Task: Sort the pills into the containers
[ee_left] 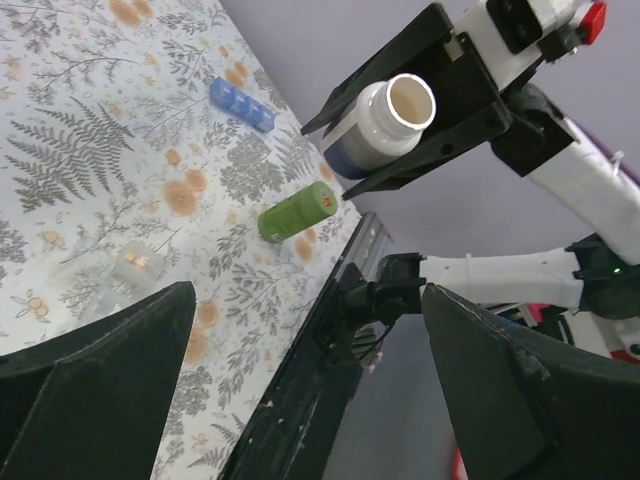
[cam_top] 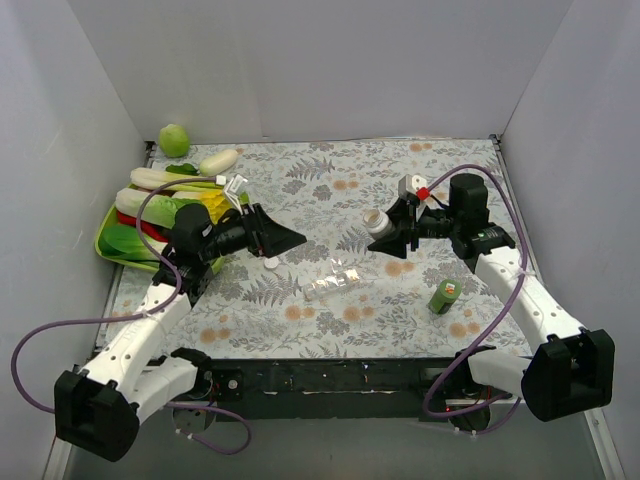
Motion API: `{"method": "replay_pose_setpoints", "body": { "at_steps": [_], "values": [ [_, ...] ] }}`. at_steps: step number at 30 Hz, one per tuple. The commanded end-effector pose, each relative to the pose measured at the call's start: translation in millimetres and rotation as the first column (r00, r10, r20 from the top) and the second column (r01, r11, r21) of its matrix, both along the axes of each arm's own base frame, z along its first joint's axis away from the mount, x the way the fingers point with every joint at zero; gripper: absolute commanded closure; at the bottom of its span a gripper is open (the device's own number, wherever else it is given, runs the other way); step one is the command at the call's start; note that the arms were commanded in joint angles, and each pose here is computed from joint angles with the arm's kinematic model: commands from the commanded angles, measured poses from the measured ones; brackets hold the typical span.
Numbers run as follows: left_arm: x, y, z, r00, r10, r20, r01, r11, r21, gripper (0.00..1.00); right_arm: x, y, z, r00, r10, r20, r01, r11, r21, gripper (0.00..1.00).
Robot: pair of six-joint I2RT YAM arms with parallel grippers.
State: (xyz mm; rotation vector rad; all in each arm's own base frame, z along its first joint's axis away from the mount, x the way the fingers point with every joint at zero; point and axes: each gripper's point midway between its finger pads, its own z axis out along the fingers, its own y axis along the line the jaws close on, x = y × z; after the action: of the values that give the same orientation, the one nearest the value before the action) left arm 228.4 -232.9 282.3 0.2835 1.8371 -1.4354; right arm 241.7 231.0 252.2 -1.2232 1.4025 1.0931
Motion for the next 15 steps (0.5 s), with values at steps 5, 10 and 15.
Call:
{"method": "replay_pose_setpoints", "body": {
  "at_steps": [5,10,15],
  "values": [
    [9,-56,59,0.999,-0.007,-0.046,0.001,0.992,-0.128,0.02,-1,0,-17,1.000,-0.013,-0.002,0.013,1.000,-0.014,0.93],
    [19,-96,49,0.996,0.039,-0.075,-0.042,0.998,-0.040,0.02,0,0,-24,1.000,-0.023,-0.002,0.023,0.999,-0.030,0.93],
    [31,-120,32,0.993,0.073,-0.097,-0.067,0.996,0.066,0.02,1,0,-29,1.000,-0.028,-0.003,0.028,0.999,-0.039,0.92]
  ]
}}
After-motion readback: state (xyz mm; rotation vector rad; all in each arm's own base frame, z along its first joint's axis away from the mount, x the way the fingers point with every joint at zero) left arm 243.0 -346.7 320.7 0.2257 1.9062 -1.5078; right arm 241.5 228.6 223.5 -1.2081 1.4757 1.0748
